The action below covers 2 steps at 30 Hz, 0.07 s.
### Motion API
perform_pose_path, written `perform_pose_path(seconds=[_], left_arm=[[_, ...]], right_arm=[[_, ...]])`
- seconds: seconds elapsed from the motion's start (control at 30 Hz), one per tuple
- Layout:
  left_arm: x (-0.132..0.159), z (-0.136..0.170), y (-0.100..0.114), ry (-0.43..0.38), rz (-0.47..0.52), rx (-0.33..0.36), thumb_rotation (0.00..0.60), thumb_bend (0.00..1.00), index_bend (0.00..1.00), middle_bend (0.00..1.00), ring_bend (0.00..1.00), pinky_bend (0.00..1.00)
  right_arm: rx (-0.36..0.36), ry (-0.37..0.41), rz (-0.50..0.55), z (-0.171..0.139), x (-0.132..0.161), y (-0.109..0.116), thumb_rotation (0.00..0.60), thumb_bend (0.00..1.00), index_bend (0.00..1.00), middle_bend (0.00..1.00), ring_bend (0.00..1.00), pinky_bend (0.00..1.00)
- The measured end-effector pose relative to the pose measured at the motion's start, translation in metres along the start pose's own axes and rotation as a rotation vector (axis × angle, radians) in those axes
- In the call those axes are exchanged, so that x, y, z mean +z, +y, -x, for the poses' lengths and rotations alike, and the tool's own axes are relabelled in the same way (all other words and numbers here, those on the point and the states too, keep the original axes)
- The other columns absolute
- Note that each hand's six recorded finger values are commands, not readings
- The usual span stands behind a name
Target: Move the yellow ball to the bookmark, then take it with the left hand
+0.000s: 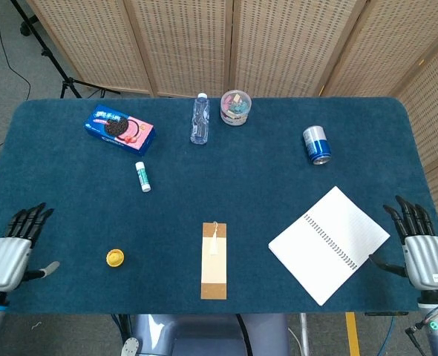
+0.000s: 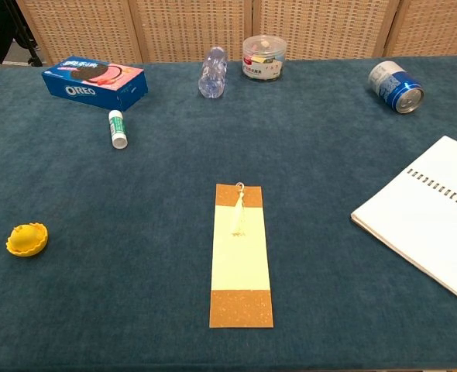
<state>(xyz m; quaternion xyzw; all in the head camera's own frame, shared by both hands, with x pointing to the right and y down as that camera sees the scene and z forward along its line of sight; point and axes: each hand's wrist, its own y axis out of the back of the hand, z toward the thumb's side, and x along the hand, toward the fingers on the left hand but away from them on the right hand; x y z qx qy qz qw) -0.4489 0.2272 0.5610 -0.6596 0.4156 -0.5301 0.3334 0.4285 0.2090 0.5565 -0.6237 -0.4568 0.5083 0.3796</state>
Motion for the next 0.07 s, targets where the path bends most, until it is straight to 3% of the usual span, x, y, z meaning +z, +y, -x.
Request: perform_pose_path(seconds=[0.07], left_arm=[[-0.0152, 0.0104, 0.0083, 0.064, 0.005, 0.049, 0.6, 0.0, 0.0, 0.0, 0.0, 0.0]], right_arm=[[-0.009, 0.0, -0.008, -0.0003, -0.0006, 0.0013, 0.6, 0.0, 0.1, 0.0, 0.0, 0.0]])
